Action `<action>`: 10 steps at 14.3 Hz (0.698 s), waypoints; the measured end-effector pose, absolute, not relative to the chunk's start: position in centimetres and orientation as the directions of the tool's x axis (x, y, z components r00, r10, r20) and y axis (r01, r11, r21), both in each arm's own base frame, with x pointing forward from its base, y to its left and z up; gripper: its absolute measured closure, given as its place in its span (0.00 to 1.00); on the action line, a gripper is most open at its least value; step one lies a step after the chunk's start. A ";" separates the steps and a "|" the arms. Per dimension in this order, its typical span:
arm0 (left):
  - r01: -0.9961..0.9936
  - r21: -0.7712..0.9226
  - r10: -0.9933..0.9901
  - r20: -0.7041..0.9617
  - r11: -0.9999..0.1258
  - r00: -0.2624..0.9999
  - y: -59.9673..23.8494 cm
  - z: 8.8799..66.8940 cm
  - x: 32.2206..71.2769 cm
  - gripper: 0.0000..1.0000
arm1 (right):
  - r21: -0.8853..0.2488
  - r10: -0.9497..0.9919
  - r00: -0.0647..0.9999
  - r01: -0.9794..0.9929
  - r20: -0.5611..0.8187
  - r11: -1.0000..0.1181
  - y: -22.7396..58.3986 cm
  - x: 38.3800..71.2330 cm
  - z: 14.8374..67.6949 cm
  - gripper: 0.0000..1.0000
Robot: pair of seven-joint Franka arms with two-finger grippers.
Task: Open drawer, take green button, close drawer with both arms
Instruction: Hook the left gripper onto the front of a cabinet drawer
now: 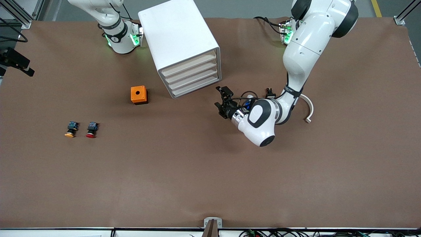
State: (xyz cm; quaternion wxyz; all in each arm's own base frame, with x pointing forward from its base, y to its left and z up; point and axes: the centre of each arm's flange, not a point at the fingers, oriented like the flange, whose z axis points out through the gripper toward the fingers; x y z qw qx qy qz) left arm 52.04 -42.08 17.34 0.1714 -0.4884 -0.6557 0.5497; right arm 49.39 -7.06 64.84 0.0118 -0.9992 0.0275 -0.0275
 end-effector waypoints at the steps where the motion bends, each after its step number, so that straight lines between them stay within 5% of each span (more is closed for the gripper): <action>1: 0.438 -0.895 0.831 -0.305 -0.083 -0.466 -42.4 16.9 51.6 0.00 | -0.025 -0.056 0.997 -0.054 0.054 -0.998 -7.1 49.4 64.8 0.00; 6: 0.353 -0.932 0.835 -0.258 -0.082 -0.487 -42.7 14.5 50.2 0.50 | -0.025 -0.055 0.997 -0.054 0.054 -0.998 -7.1 49.4 64.8 0.00; 10: 0.273 -0.956 0.858 -0.230 -0.110 -0.459 -44.6 13.8 47.5 0.54 | -0.014 -0.055 0.997 -0.054 0.049 -0.998 -7.2 49.3 64.7 0.00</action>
